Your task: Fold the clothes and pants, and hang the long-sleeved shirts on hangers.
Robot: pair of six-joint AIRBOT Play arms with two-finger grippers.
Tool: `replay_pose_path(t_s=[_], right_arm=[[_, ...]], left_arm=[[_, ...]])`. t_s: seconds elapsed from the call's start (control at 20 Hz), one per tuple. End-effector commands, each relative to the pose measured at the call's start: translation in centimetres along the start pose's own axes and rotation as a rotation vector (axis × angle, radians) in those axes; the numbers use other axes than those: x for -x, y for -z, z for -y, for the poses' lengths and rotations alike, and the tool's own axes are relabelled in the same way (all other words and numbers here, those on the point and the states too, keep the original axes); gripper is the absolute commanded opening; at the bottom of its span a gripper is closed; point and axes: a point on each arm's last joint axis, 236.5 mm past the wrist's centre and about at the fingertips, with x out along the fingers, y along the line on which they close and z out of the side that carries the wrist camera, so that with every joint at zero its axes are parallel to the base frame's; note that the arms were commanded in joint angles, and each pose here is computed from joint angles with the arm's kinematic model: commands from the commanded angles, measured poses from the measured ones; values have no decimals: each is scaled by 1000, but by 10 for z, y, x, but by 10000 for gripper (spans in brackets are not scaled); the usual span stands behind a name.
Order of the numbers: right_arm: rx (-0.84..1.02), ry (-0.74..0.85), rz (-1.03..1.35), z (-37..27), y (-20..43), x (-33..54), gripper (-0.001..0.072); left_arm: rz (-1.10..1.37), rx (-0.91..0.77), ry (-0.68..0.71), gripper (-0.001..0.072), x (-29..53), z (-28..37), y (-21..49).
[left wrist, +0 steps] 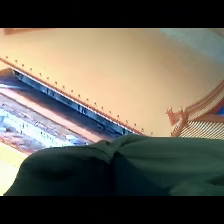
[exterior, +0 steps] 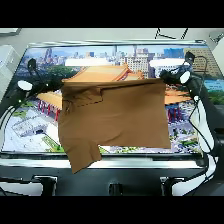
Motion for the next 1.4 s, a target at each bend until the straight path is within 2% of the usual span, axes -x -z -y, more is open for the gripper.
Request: replay_pose_path(t_s=[0.0,0.1,0.3,0.5,0.7,1.25,1.3,1.35], right_arm=[[-34,23,-97,13,33,-25,43],[-31,43,-156,20,44,-19,43],[7,71,-278,38,32,43,43],[90,136,-674,58,110,101,43],[68,150,-769,69,147,94,44],[44,183,-931,77,179,110,46],[37,182,-935,77,180,109,80],[38,180,-929,77,179,108,240]], left_arm=[[-14,48,-15,25,-27,-3,15],[-112,101,-2,24,-30,-2,40],[-275,43,23,24,30,3,53],[-580,59,34,24,78,-8,113],[-712,150,3,24,73,-23,167],[-749,186,-50,25,71,-38,182],[-749,186,-49,40,72,-38,182],[-752,187,-47,227,73,-38,181]])
